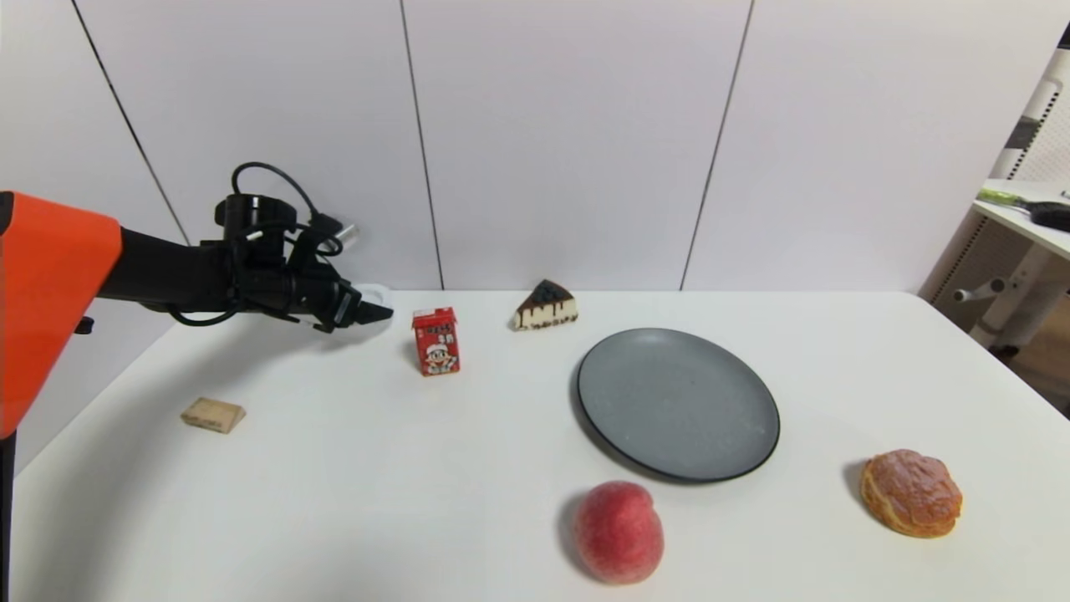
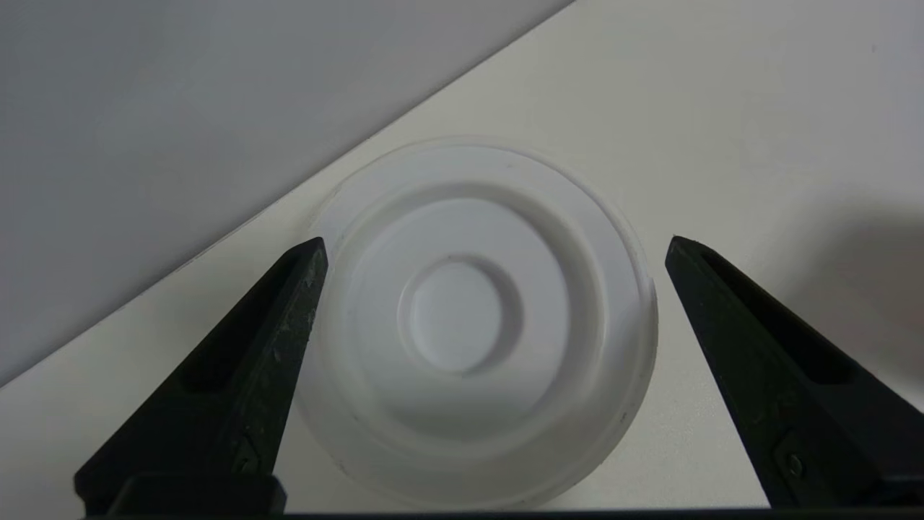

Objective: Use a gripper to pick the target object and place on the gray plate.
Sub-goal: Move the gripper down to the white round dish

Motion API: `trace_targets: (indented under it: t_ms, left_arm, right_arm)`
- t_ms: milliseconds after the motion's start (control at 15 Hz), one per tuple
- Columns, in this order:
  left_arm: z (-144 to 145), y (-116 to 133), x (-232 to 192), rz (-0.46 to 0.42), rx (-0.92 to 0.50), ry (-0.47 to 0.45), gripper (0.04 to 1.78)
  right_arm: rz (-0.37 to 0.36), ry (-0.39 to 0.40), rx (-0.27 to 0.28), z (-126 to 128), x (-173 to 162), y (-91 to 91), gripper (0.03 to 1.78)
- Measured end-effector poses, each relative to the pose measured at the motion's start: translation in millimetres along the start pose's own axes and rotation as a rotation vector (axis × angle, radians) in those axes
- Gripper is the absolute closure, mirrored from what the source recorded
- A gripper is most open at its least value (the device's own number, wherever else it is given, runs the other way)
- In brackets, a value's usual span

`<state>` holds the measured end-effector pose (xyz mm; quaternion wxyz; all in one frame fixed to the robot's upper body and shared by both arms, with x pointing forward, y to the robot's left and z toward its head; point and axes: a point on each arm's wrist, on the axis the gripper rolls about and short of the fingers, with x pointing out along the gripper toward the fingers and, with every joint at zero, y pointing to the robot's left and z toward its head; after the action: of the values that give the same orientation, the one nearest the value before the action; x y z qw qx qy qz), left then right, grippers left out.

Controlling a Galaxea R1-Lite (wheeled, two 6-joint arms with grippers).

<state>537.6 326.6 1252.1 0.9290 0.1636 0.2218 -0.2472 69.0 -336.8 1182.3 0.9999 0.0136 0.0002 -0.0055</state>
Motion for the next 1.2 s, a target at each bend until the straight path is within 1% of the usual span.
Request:
trace_targets:
  t_ms: [600, 1200]
  left_arm:
    - [-3.5, -8.8, 10.8, -0.027, 0.001, 0.012, 0.13]
    - [-15.6, -9.2, 23.1, -0.036, -0.015, 0.038, 0.13]
  right_arm:
    - [0.0, 0.0, 0.0, 0.0, 0.0, 0.0, 0.1]
    - [0.0, 0.0, 0.0, 0.0, 0.0, 0.0, 0.1]
